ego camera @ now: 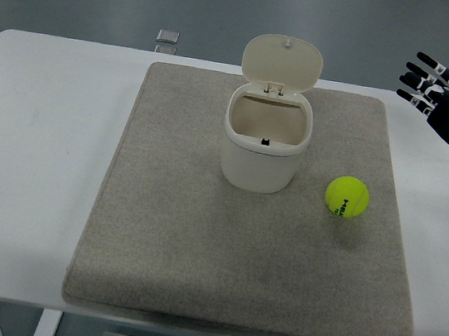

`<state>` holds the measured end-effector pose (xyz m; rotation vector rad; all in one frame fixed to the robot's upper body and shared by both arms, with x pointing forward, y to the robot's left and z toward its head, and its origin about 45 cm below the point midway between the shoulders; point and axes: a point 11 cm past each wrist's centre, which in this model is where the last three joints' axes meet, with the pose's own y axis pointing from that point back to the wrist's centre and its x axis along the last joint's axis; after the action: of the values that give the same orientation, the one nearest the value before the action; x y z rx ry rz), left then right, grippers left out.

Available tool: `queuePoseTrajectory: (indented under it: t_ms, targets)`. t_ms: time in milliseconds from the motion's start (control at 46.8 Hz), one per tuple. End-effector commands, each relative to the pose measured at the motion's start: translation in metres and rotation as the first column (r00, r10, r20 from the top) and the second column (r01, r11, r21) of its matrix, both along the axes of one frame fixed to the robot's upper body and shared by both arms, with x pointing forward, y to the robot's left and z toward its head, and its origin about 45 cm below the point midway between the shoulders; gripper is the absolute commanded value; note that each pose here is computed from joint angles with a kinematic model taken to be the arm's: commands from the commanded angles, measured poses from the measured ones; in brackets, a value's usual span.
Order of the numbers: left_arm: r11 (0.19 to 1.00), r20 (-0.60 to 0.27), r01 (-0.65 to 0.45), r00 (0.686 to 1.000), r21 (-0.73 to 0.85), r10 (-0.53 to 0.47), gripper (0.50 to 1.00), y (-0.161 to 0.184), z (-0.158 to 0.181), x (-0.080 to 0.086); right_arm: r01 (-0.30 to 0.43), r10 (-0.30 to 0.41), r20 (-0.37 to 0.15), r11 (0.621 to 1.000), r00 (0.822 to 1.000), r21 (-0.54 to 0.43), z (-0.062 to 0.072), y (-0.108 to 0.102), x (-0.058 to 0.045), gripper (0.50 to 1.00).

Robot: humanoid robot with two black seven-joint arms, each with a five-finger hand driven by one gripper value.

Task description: Pick up the tennis ball and place it in the box.

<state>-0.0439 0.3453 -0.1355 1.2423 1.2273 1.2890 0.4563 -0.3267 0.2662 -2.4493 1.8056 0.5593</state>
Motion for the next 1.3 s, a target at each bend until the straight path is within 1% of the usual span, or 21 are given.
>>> queuePoseTrajectory:
  t_ms: [0,278,491,833,1111,1282]
  targets:
    - [1.0,-0.004,-0.004,1.0,0.003,0.004,0.992,0.0007,0.0001,-0.0011,0.0,0.0,0.0,1.0,1.0,0.0,-0.0001,0.0,-0.0001,0.915]
    - [1.0,0.001,-0.003,1.0,-0.001,0.003,0.992,-0.0004,-0.0001,0.0011,-0.004,0.004,0.0,1.0,1.0,0.003,0.0001,0.0008,-0.0002,0.915]
    - [1.0,0.003,-0.003,1.0,-0.001,0.003,0.992,-0.0004,-0.0001,0.002,0.002,-0.002,-0.002,1.0,1.0,-0.009,0.0001,-0.0029,-0.0008,0.915]
    - [1.0,0.003,-0.003,1.0,0.0,0.003,0.992,0.0001,-0.0001,0.0019,-0.008,0.008,0.0,1.0,1.0,-0.001,0.0004,-0.0006,-0.0008,0.915]
    - [1.0,0.003,-0.003,1.0,0.0,0.003,0.992,0.0001,-0.0001,0.0019,0.001,-0.001,0.006,1.0,1.0,-0.003,0.0035,-0.0056,-0.0007,0.915]
    - [1.0,0.003,-0.003,1.0,0.0,0.003,0.992,0.0001,-0.0001,0.0019,-0.001,0.001,0.002,1.0,1.0,-0.004,0.0015,-0.0038,-0.0009,0.915]
